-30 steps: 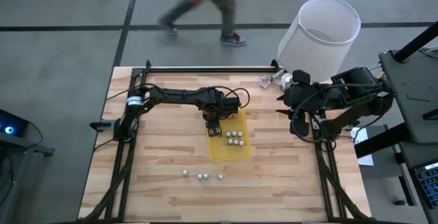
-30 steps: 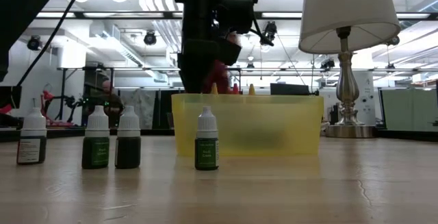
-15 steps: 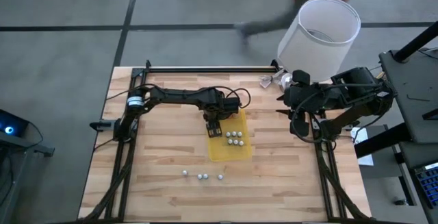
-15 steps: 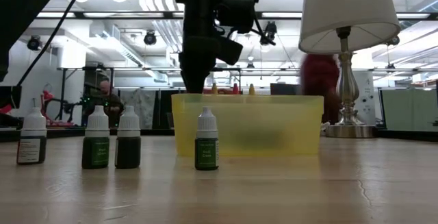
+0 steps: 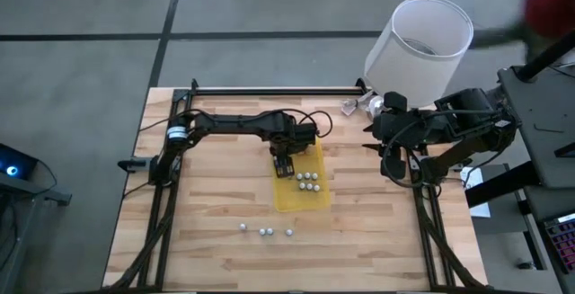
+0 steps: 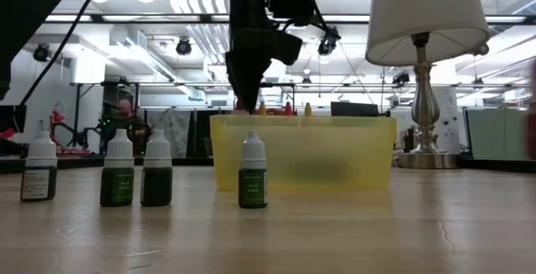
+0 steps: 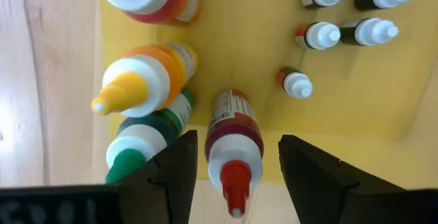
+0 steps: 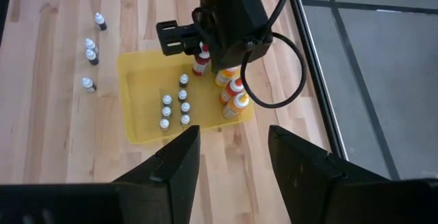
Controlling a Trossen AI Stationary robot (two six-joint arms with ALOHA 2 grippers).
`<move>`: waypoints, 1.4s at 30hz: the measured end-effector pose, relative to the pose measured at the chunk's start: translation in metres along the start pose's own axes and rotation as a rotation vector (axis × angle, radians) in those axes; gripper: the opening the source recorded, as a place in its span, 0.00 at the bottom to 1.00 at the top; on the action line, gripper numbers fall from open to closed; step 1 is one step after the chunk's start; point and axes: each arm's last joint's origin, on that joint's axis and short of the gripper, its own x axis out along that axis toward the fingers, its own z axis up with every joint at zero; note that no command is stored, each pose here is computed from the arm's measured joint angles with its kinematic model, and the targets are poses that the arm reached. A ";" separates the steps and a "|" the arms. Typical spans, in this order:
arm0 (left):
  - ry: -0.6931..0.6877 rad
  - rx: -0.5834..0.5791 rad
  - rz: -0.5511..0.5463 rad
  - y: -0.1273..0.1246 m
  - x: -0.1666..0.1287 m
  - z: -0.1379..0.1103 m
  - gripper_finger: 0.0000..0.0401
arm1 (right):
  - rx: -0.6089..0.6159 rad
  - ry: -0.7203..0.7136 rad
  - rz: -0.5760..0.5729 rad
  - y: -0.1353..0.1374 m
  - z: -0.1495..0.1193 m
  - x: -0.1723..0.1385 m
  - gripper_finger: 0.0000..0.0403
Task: Pick & Place food coloring
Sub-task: Put the small black food coloring bottle into the bin
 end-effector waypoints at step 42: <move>-0.307 -0.032 0.042 0.005 -0.121 0.011 0.44 | -0.056 -0.010 0.000 0.001 0.001 0.001 0.41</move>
